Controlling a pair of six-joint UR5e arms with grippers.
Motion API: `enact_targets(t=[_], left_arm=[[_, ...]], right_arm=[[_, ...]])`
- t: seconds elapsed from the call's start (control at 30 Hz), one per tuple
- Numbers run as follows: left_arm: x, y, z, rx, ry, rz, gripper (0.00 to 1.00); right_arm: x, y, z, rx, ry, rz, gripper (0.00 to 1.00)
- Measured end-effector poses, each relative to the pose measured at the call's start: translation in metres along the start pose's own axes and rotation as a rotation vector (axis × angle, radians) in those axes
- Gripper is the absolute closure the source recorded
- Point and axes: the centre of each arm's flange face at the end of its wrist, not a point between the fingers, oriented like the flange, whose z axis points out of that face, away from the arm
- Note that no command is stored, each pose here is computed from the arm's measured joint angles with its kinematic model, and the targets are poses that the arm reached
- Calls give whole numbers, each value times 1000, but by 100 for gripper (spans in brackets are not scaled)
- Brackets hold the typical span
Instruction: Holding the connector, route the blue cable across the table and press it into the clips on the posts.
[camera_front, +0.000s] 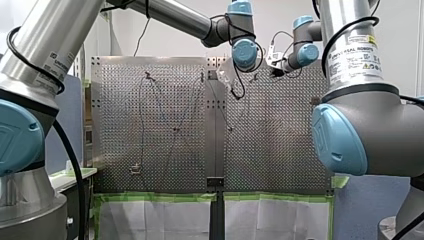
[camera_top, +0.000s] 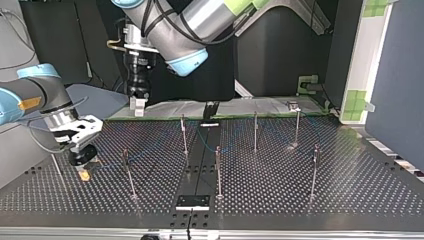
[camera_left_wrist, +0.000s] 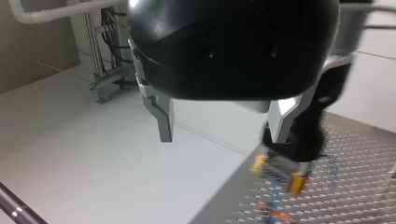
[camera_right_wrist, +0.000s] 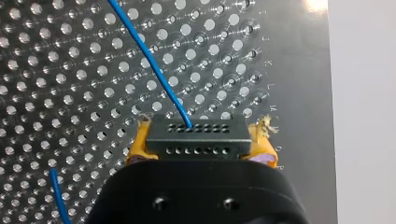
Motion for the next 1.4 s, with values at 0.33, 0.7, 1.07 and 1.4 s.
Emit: enact_targets(t=[0.33, 0.7, 1.07, 1.4], left_arm=[[47, 1, -51, -13, 21, -85, 0], [24, -17, -116, 7, -20, -267, 0], [60, 21, -122, -34, -29, -334, 0], [71, 65, -94, -25, -42, -287, 0]], right_arm=[[0, 0, 0, 0, 0, -1, 100], [0, 0, 0, 0, -1, -2, 100], [0, 0, 0, 0, -1, -3, 100], [0, 1, 0, -2, -1, -4, 100]])
